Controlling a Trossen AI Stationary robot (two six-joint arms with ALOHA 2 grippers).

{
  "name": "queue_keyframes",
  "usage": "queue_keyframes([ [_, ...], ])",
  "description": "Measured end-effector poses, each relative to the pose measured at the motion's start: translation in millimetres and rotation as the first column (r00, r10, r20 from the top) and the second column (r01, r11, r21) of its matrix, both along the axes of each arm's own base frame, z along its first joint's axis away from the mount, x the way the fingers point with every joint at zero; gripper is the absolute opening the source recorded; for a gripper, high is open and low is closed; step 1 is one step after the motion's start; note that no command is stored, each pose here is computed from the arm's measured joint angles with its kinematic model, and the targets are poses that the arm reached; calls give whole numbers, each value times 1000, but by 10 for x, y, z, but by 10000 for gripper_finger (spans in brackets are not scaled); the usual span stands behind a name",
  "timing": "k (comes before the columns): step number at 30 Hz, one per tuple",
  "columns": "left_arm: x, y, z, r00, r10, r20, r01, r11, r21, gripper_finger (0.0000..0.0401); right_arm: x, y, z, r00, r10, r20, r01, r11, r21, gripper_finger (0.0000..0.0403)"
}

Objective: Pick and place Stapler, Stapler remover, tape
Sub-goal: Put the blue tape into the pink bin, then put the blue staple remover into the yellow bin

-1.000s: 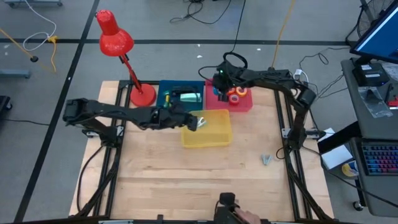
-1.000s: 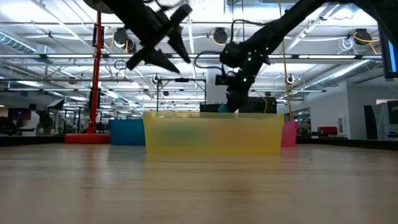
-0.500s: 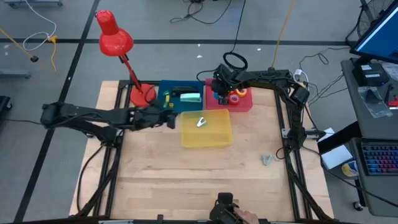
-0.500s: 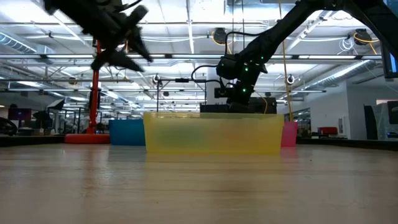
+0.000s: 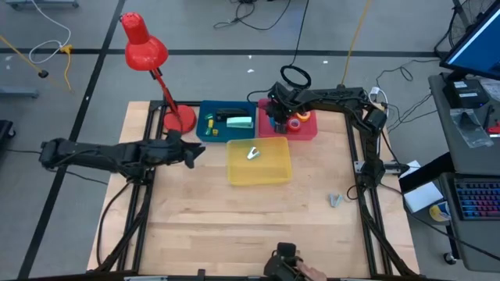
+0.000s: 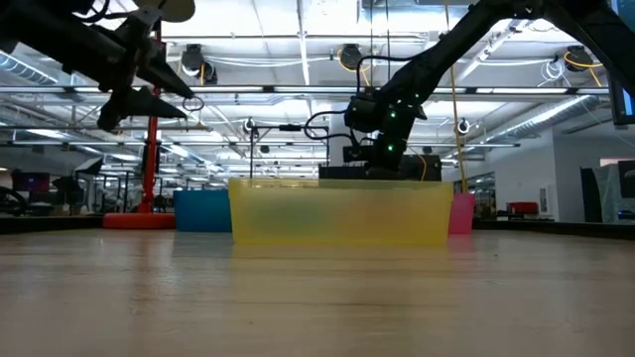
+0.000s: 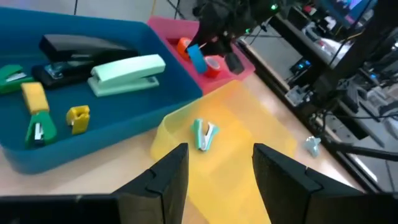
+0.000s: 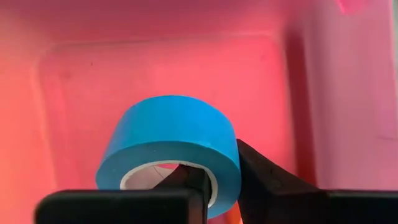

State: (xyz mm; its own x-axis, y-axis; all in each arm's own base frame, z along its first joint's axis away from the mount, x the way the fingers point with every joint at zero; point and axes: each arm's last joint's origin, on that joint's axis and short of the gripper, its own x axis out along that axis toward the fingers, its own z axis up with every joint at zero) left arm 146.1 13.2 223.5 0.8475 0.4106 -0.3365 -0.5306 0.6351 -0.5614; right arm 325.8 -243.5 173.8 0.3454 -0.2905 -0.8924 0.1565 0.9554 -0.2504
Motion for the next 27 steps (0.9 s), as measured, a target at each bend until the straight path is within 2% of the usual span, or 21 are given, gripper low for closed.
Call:
queue_keyframes([
  [6,-75,-10,-49,999,-35,12,35,999,0,177,-15,29,-14,999,-37,-15,38,999,34,105],
  [14,-77,-30,-83,994,-108,-22,107,994,-21,177,41,152,62,998,-54,-25,54,999,-4,148],
  [19,-75,-44,-90,984,-169,-47,170,985,5,177,32,368,363,997,-58,-49,53,993,-108,161],
  [22,-81,-44,-104,982,-175,-70,177,984,14,177,-31,578,608,994,-93,-50,86,987,-132,159],
  [25,-83,-45,-106,979,-186,-83,189,981,34,177,-158,832,830,979,-199,-35,197,978,-63,156],
  [27,-91,-46,-102,976,-197,-89,202,978,51,177,-274,1016,965,953,-300,-39,300,954,-2,156],
])
